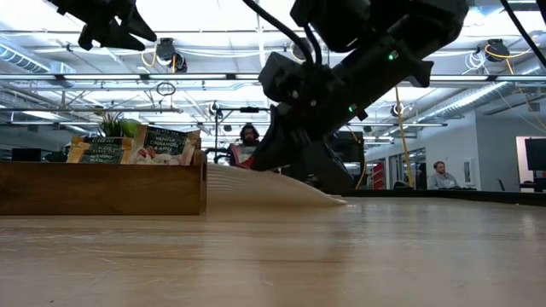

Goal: Pick & Place Tea
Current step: Put the red tea bag into the left section of the wooden organizer

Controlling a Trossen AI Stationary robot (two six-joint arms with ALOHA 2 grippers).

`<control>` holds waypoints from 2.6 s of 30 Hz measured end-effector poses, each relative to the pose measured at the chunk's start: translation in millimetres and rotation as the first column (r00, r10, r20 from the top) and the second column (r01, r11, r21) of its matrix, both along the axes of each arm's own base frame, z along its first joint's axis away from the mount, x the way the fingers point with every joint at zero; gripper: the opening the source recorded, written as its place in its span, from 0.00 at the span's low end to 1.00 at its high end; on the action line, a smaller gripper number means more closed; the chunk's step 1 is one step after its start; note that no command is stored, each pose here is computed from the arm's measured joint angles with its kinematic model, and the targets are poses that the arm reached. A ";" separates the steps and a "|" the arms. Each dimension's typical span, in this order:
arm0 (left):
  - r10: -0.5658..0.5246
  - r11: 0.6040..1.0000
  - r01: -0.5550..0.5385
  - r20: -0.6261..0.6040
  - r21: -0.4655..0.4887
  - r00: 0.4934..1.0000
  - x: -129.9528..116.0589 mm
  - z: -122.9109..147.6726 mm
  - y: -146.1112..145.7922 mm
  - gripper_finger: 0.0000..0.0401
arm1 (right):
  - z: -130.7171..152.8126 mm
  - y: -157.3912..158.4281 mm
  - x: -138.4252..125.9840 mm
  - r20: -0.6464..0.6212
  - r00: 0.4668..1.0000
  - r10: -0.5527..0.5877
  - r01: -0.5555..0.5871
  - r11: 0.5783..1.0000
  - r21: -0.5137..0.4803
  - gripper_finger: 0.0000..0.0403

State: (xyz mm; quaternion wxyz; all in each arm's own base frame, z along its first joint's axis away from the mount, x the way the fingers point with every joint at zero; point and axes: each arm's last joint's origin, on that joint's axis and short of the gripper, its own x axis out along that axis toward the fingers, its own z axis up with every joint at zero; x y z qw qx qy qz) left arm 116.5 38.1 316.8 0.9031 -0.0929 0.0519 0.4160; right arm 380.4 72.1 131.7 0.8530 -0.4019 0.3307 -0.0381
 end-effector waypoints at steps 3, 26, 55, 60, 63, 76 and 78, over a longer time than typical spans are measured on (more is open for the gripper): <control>0.000 1.000 0.000 0.000 0.000 1.000 0.0 0.0 0.0 0.52 | -1.5 -3.2 0.0 -0.009 1.000 -0.004 0.004 0.999 0.048 0.02; -0.001 1.000 0.001 -0.012 -0.003 1.000 -0.2 -1.2 -0.1 0.52 | 10.3 -0.8 -1.3 0.008 0.998 -0.055 0.055 0.975 -0.215 0.00; 0.000 1.000 0.000 -0.026 -0.005 1.000 -0.5 -2.5 -0.1 0.52 | 16.9 23.4 -1.5 0.068 0.996 0.053 -0.037 0.975 -0.217 0.01; 0.000 1.000 0.000 -0.026 -0.005 1.000 -0.4 -2.5 -0.1 0.52 | 7.2 8.8 -1.6 0.011 0.998 0.056 -0.056 0.998 -0.021 0.01; 0.001 1.000 -0.002 -0.020 -0.010 1.000 -0.5 -2.4 -0.1 0.52 | 1.0 -8.5 -0.7 -0.038 0.996 0.080 -0.073 0.984 0.164 0.01; 0.001 1.000 -0.001 -0.018 -0.008 1.000 -0.5 -2.2 -0.1 0.52 | -12.0 -56.8 -7.3 -0.202 0.979 -0.021 0.088 0.939 0.333 0.00; 0.002 1.000 -0.002 -0.018 -0.008 1.000 -0.4 -2.2 -0.1 0.52 | -12.8 -63.0 -8.1 -0.215 0.976 -0.043 0.115 0.936 0.334 0.00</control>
